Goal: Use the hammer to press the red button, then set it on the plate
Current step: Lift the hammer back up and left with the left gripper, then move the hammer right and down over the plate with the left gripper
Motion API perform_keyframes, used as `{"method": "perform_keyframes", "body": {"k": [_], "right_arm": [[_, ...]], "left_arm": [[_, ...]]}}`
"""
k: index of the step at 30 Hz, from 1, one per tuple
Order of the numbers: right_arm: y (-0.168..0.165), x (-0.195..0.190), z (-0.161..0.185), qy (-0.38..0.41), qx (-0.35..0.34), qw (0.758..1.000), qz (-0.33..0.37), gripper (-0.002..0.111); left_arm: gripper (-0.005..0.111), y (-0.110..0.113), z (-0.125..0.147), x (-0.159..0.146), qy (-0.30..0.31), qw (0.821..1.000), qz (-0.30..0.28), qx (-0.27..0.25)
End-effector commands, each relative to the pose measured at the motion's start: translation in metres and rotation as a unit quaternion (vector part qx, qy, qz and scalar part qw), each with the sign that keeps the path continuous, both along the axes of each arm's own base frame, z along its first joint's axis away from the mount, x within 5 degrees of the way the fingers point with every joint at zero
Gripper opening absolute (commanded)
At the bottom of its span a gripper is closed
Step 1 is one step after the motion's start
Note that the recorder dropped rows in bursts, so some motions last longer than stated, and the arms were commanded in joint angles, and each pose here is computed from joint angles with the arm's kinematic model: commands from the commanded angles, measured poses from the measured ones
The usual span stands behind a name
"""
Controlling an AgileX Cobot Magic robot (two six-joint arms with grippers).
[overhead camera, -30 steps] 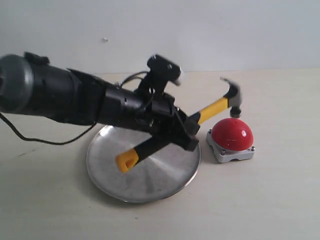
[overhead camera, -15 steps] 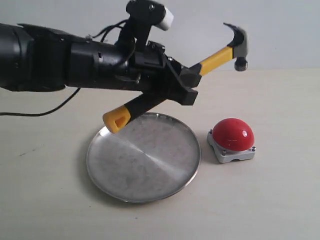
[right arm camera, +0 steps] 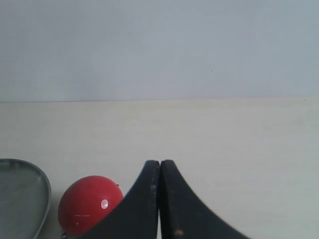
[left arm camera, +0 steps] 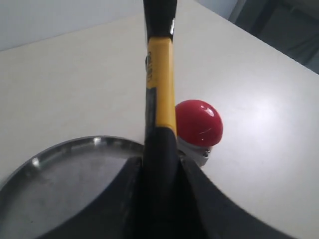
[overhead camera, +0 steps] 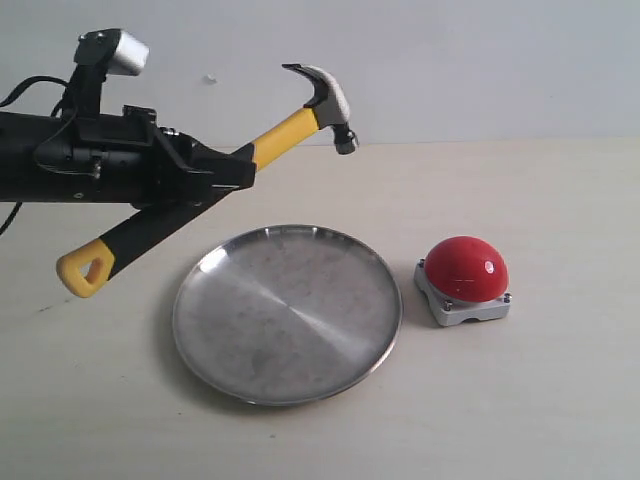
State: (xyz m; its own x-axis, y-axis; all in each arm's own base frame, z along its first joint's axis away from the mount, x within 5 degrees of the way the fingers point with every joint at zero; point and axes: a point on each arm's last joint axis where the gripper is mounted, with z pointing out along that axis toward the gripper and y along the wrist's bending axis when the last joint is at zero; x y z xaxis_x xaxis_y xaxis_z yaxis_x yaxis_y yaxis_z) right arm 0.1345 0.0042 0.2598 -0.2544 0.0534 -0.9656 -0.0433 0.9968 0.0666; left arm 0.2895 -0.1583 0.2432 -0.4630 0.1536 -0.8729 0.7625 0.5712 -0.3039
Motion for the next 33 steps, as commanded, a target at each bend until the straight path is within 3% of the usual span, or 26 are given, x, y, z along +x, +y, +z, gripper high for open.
{"method": "perform_keyframes", "body": {"k": [1,13,25,33], "right_arm": [[0.000,-0.001,0.000,-0.001,0.008,1.000,-0.001,0.000],[0.002,-0.001,0.000,-0.002,0.017,1.000,0.009,0.000],[0.002,-0.001,0.000,-0.002,0.020,1.000,0.009,0.000],[0.002,-0.001,0.000,-0.002,0.020,1.000,0.009,0.000]], "left_arm": [[0.000,0.010,0.011,0.000,-0.011,0.999,0.006,-0.030],[0.000,0.017,0.006,0.007,-0.012,0.998,0.057,0.007],[0.000,0.004,0.017,-0.004,-0.013,0.998,-0.026,-0.052],[0.000,-0.022,0.010,-0.001,-0.035,0.995,0.067,0.060]]}}
